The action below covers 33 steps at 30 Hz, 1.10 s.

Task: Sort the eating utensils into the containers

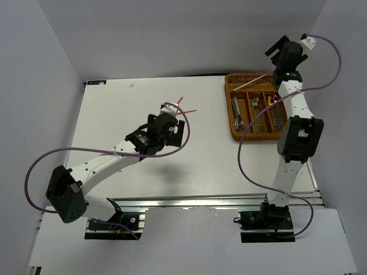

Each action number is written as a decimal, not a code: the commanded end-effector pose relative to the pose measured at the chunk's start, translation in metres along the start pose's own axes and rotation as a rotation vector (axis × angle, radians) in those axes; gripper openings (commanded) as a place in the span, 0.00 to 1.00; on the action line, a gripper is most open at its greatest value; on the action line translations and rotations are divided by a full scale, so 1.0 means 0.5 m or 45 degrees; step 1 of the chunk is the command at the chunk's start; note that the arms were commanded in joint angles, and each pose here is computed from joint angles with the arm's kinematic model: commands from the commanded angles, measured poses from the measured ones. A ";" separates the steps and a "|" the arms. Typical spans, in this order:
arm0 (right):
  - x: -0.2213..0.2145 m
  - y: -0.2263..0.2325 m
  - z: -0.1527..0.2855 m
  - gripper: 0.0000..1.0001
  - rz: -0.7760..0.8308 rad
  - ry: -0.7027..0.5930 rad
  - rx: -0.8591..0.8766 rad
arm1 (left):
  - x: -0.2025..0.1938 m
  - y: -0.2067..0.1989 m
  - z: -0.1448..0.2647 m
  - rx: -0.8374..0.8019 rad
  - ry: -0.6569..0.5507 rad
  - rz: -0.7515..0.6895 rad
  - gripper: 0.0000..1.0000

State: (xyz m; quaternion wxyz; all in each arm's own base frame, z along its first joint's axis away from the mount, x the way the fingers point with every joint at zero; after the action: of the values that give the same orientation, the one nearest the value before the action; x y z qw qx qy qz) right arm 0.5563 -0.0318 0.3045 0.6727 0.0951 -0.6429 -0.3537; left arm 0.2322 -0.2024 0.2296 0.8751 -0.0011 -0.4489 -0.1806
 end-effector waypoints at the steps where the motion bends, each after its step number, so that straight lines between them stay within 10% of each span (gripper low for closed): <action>1: 0.070 0.031 0.068 0.89 0.086 0.048 0.105 | 0.084 0.009 0.001 0.030 -0.153 0.116 0.98; 7: 0.031 -0.001 0.180 0.81 -0.005 0.234 0.222 | 0.158 0.029 -0.062 -0.028 -0.141 0.152 0.98; 15: -0.086 -0.070 0.416 0.44 -0.084 0.556 0.467 | 0.220 0.097 -0.188 -0.033 -0.115 0.104 0.98; 21: -0.110 -0.086 0.582 0.47 -0.020 0.629 0.638 | 0.266 0.115 -0.316 -0.115 -0.060 -0.090 0.76; 33: -0.136 -0.123 0.666 0.53 0.097 0.785 0.743 | 0.210 0.073 -0.443 -0.449 0.019 -0.514 0.71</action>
State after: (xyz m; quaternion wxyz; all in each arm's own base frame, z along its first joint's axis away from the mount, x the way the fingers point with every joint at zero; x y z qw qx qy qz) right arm 0.2385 0.0693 0.2707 0.7842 0.3491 -0.4995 -0.1170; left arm 0.4737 -0.2329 0.1542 0.8536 -0.0479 -0.3684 -0.3652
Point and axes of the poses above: each gripper's point midway between its finger pads, its own z axis back along the fingers, its own y axis along the line the jaws close on, x = y × z, the point moved 9 cm from there along z, back along the fingers, and after that the axes turned 8 degrees about -z, right-handed, at the moved point
